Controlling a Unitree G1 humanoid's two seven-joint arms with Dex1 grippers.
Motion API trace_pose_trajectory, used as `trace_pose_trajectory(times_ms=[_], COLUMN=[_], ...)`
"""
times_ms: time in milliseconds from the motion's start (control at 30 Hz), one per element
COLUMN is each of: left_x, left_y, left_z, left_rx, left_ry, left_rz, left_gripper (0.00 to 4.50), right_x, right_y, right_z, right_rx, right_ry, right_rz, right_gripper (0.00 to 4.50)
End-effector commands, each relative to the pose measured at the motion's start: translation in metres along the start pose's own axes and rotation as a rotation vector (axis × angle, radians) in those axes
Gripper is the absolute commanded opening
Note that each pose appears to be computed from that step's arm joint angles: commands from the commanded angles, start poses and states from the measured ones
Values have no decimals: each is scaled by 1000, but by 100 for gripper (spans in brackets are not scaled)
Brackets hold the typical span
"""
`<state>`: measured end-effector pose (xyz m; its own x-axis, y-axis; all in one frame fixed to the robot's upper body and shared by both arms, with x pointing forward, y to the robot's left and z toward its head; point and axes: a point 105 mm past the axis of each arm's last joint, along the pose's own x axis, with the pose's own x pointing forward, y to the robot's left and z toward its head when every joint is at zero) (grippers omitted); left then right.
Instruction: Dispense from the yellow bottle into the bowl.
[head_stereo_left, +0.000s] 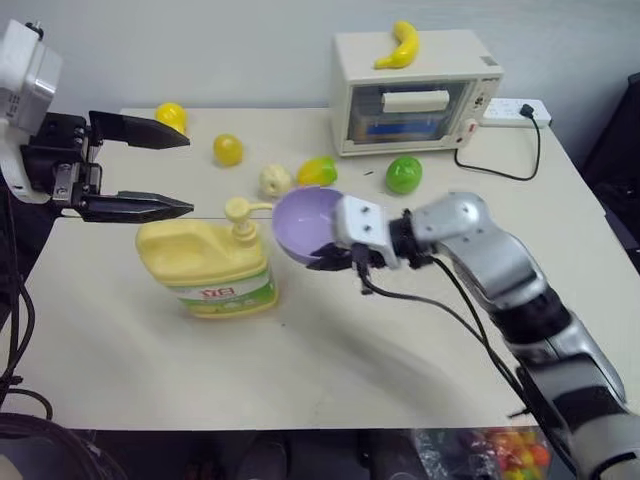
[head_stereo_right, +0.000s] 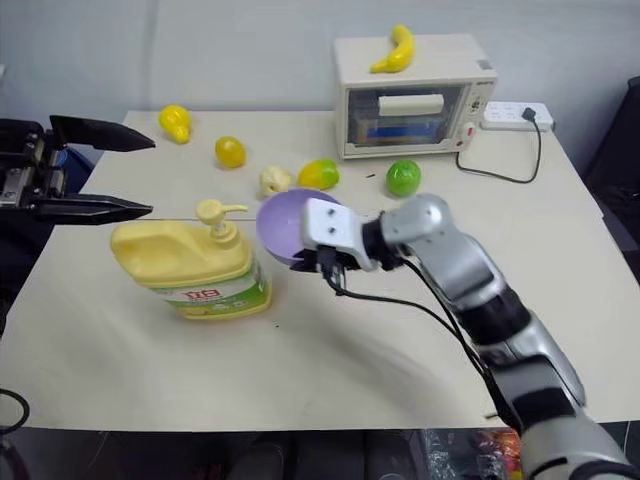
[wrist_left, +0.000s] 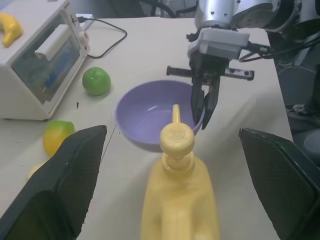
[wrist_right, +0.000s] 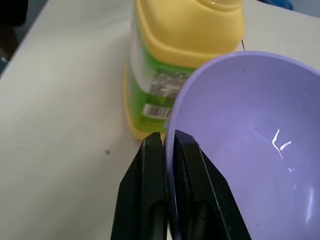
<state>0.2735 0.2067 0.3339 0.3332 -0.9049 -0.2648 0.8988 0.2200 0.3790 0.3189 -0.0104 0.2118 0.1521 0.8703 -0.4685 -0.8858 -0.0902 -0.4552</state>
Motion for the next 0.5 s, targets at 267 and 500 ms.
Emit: trace_pose_trajectory(times_ms=[267,500], left_x=[15,24], left_y=[7,6], left_z=[5,-1], left_rx=[43,37], left_ry=[-47,-45], left_rz=[-12,-50], left_gripper=[202,1], right_x=[2,-4], right_y=[-19,-16], right_z=[11,22], right_rx=[-51,-52], right_ry=[25,4], right_rz=[20,39], right_gripper=[0,0])
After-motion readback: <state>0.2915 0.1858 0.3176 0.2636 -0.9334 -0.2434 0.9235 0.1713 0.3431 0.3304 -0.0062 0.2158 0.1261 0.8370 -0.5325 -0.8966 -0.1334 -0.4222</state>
